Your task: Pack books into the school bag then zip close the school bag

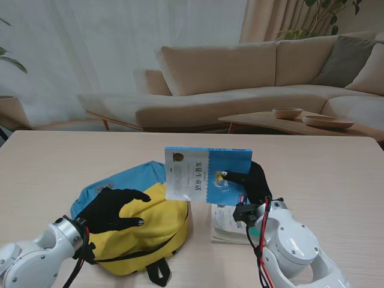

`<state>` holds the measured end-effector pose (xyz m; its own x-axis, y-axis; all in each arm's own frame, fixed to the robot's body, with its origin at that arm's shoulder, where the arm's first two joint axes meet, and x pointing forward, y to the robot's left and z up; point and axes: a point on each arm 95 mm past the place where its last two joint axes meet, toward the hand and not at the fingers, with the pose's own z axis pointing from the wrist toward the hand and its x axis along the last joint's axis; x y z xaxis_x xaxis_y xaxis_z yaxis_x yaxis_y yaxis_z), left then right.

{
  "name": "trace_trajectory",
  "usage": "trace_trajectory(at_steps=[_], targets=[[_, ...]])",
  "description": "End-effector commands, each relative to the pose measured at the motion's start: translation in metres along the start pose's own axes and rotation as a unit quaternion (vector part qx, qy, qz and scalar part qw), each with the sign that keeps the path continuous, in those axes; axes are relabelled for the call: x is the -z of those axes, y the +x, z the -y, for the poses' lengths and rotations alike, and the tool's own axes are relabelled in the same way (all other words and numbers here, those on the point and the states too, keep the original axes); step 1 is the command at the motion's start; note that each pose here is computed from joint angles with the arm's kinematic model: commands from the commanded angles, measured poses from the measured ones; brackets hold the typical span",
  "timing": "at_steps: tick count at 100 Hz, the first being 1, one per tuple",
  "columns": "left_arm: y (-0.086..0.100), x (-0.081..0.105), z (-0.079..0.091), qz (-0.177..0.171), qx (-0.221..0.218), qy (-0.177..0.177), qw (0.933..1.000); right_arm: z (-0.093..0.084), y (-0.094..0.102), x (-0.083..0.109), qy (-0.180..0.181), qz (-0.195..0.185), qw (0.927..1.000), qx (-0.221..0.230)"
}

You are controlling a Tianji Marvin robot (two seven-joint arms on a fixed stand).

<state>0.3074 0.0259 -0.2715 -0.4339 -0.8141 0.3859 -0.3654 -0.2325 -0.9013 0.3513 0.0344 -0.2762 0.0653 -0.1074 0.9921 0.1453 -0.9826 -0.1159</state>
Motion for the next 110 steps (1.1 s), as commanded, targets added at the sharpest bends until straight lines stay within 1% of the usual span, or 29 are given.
trace_trajectory(at_steps=[1, 13, 22, 30, 39, 45, 50, 57, 68, 77, 97, 110], targets=[[0.003, 0.004, -0.006, 0.004, 0.007, -0.029, 0.9995, 0.000, 0.001, -0.001, 0.000, -0.005, 1.0000, -0.004], [0.004, 0.005, -0.014, 0.020, -0.016, -0.075, 0.9969, -0.004, 0.002, -0.001, -0.006, -0.006, 0.9999, -0.008], [0.004, 0.003, -0.020, 0.028, -0.039, -0.094, 0.9945, -0.004, 0.001, 0.000, -0.004, -0.005, 0.9999, -0.010], [0.005, 0.003, -0.025, 0.036, -0.058, -0.117, 0.9908, -0.004, 0.002, 0.001, -0.005, -0.005, 0.9999, -0.013], [0.004, 0.002, -0.029, 0.045, -0.077, -0.132, 0.9871, -0.005, 0.002, 0.001, -0.004, -0.005, 0.9999, -0.013], [0.004, 0.001, -0.032, 0.052, -0.088, -0.135, 0.9856, -0.005, 0.002, 0.001, -0.004, -0.004, 0.9999, -0.014], [0.003, -0.001, -0.033, 0.056, -0.089, -0.130, 0.9859, -0.005, 0.002, 0.001, -0.004, -0.003, 0.9999, -0.014], [0.002, -0.002, -0.034, 0.057, -0.081, -0.121, 0.9878, -0.005, 0.002, 0.002, -0.002, -0.002, 0.9999, -0.016], [0.001, -0.005, -0.033, 0.051, -0.053, -0.090, 0.9932, -0.006, 0.002, 0.002, 0.003, 0.001, 0.9999, -0.015], [0.001, -0.006, -0.031, 0.046, -0.043, -0.073, 0.9954, -0.007, 0.002, 0.003, 0.004, 0.003, 0.9999, -0.016], [0.000, -0.007, -0.022, 0.038, -0.025, -0.028, 0.9986, -0.009, 0.005, 0.005, 0.011, 0.008, 0.9998, -0.016], [-0.002, -0.007, -0.012, 0.035, -0.025, 0.014, 0.9990, -0.011, 0.005, 0.010, 0.024, 0.014, 0.9996, -0.006]])
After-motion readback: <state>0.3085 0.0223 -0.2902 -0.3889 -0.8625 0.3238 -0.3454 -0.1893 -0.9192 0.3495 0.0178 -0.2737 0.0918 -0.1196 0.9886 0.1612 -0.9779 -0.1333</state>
